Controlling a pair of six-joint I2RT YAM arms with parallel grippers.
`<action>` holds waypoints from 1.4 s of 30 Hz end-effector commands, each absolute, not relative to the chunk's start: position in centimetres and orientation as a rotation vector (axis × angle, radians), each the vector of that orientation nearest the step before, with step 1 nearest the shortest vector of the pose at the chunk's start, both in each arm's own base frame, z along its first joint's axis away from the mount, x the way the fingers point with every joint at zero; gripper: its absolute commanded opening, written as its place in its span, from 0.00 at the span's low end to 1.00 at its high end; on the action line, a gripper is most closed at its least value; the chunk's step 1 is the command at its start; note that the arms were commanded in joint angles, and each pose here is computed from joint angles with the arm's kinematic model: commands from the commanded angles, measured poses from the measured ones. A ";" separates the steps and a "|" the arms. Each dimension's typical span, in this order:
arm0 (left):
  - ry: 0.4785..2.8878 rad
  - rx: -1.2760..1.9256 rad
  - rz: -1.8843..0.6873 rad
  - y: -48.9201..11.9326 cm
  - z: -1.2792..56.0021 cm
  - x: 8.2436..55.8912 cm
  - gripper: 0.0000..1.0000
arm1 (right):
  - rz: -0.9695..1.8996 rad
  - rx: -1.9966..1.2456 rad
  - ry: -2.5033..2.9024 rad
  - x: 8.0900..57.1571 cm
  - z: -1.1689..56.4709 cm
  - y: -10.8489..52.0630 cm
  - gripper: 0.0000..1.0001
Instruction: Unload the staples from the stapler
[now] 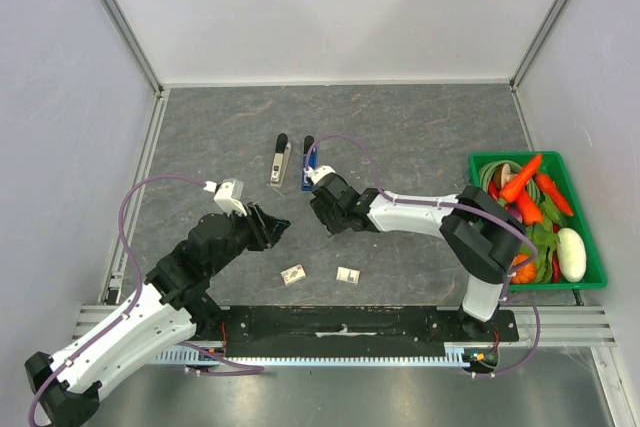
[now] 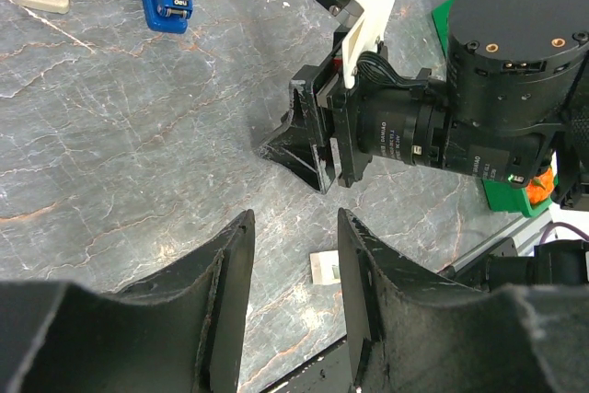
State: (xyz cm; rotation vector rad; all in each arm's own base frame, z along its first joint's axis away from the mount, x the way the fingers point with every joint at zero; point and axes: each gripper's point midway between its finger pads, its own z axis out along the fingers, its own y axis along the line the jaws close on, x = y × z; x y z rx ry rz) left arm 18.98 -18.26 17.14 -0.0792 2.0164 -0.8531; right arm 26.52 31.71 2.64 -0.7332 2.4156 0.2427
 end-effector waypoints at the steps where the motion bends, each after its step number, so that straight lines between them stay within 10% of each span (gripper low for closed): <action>1: 1.975 -0.072 -0.841 -18.1 18.5 19.4 0.48 | 0.279 -0.753 2.410 26.6 2.1 32.4 0.50; 42: 1.982 -0.078 -0.867 -18.3 18.6 19.1 0.47 | 0.311 -0.697 2.441 24.7 2.8 30.6 0.18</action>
